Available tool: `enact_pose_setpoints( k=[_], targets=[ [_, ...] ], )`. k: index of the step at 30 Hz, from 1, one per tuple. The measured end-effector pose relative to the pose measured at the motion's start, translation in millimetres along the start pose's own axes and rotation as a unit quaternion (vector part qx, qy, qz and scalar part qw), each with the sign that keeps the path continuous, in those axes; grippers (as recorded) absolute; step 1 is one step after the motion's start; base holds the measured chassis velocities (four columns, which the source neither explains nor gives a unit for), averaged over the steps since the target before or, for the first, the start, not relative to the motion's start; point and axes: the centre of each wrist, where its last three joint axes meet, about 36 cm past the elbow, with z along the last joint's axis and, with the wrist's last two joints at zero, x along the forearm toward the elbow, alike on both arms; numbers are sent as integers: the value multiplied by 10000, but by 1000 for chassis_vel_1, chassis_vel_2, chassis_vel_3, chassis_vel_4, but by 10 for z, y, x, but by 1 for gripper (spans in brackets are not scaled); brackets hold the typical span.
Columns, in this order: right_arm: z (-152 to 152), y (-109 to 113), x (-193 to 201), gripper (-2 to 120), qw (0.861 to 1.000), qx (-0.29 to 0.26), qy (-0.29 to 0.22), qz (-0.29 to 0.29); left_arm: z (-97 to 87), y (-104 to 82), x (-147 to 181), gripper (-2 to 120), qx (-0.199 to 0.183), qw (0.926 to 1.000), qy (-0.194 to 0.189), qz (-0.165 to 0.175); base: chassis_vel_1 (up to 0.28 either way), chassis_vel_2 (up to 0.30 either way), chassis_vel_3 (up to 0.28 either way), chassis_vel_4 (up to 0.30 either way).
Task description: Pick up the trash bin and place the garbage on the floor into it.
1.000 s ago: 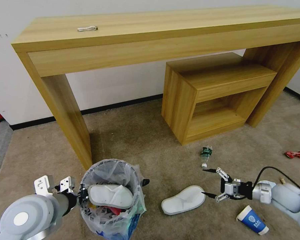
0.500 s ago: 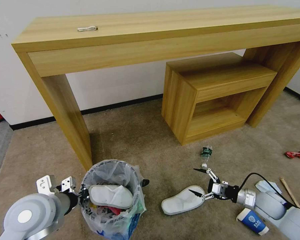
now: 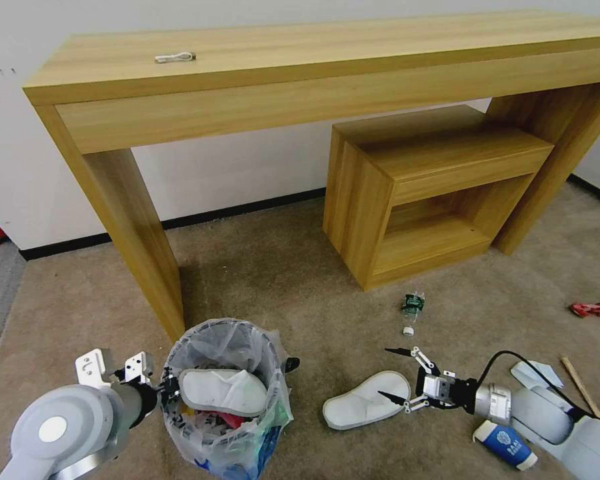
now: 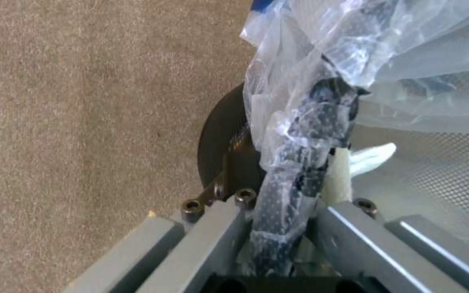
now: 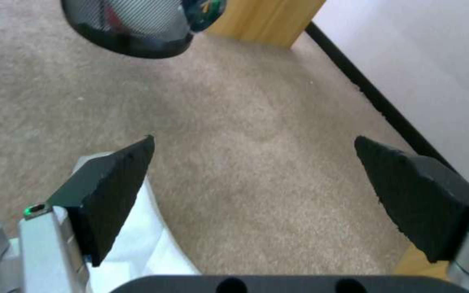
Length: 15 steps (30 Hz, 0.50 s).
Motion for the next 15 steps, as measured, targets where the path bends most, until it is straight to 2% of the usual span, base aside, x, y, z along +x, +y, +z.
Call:
enact_pose_setpoints(
  k=[15],
  targets=[
    [57, -69, 84, 95, 9987, 183, 50, -468, 14, 7, -40, 0, 97, 9999, -25, 34, 0, 0, 0, 0]
  ],
)
